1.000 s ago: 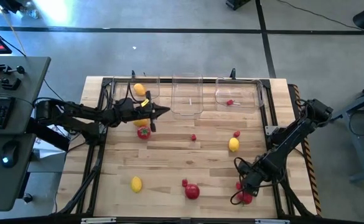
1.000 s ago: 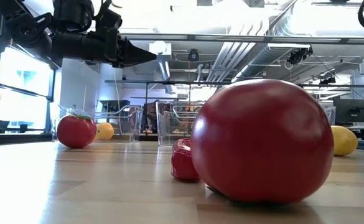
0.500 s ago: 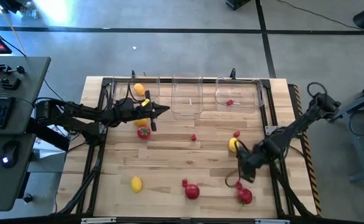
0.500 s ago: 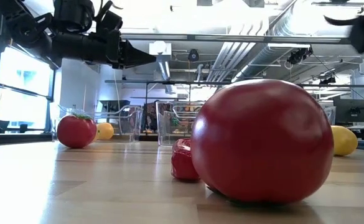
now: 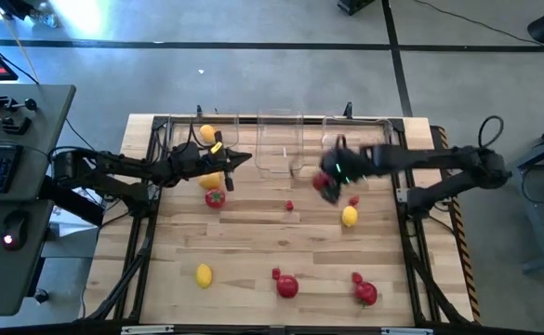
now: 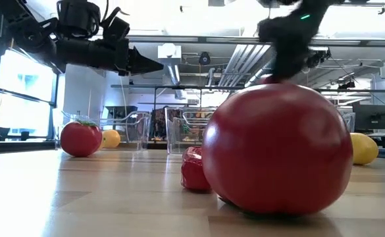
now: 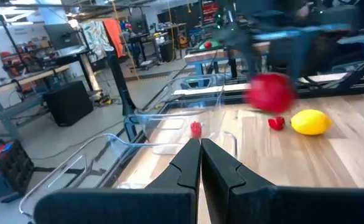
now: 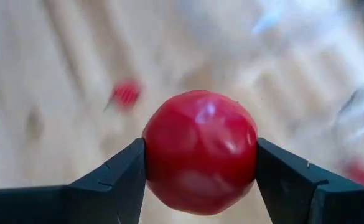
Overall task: Sort produce into baskets
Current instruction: Put the tomato into the middle transparent bin
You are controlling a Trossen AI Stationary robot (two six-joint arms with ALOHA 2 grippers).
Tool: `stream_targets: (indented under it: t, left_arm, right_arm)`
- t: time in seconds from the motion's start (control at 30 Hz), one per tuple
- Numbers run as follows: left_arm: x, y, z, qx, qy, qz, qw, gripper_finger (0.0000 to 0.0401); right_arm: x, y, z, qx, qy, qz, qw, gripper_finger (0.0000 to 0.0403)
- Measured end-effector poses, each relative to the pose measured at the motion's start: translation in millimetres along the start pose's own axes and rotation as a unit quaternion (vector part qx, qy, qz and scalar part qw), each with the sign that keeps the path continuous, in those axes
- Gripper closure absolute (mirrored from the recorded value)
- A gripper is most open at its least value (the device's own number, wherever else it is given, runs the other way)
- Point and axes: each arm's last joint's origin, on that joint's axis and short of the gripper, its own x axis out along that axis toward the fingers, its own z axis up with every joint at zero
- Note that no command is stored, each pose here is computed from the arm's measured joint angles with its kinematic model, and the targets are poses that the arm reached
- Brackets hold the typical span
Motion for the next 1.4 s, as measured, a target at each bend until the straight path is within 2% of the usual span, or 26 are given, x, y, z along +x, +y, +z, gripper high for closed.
stream_targets:
  t: [0.23, 0.33, 0.53, 0.73, 0.97, 1.17, 1.4]
  left_arm:
    - [-0.6, 6.1, -1.8, -0.001, -0.003, -0.021, 1.000, 0.0401]
    - [-0.9, 9.2, -3.0, -0.002, -0.002, -0.029, 1.000, 0.0401]
    - [-1.8, 14.4, -9.0, -0.007, 0.022, -0.031, 0.999, 0.0401]
    - [-2.3, 16.5, -12.3, -0.014, 0.037, -0.029, 0.999, 0.0401]
    - [-2.7, 15.8, -15.9, -0.004, 0.055, -0.032, 0.998, 0.0401]
    - [-2.7, 15.8, -16.1, -0.004, 0.056, -0.032, 0.998, 0.0401]
    - [-2.7, 15.8, -16.1, -0.007, 0.056, -0.031, 0.998, 0.0401]
  right_arm:
    - [21.3, -53.9, 86.2, -0.047, -0.064, -0.034, 0.996, 0.0164]
    - [45.6, -75.3, 117.0, -0.066, -0.057, -0.049, 0.995, 0.0164]
    - [92.3, -110.8, 154.8, -0.082, 0.000, -0.008, 0.997, 0.0164]
    - [120.0, -131.6, 172.8, -0.106, 0.055, -0.007, 0.993, 0.0164]
    - [152.4, -150.6, 163.8, -0.106, 0.109, 0.000, 0.988, 0.0164]
    - [157.5, -153.2, 162.9, -0.117, 0.110, 0.000, 0.987, 0.0158]
    - [158.3, -148.4, 164.3, -0.133, 0.113, -0.022, 0.984, 0.0115]
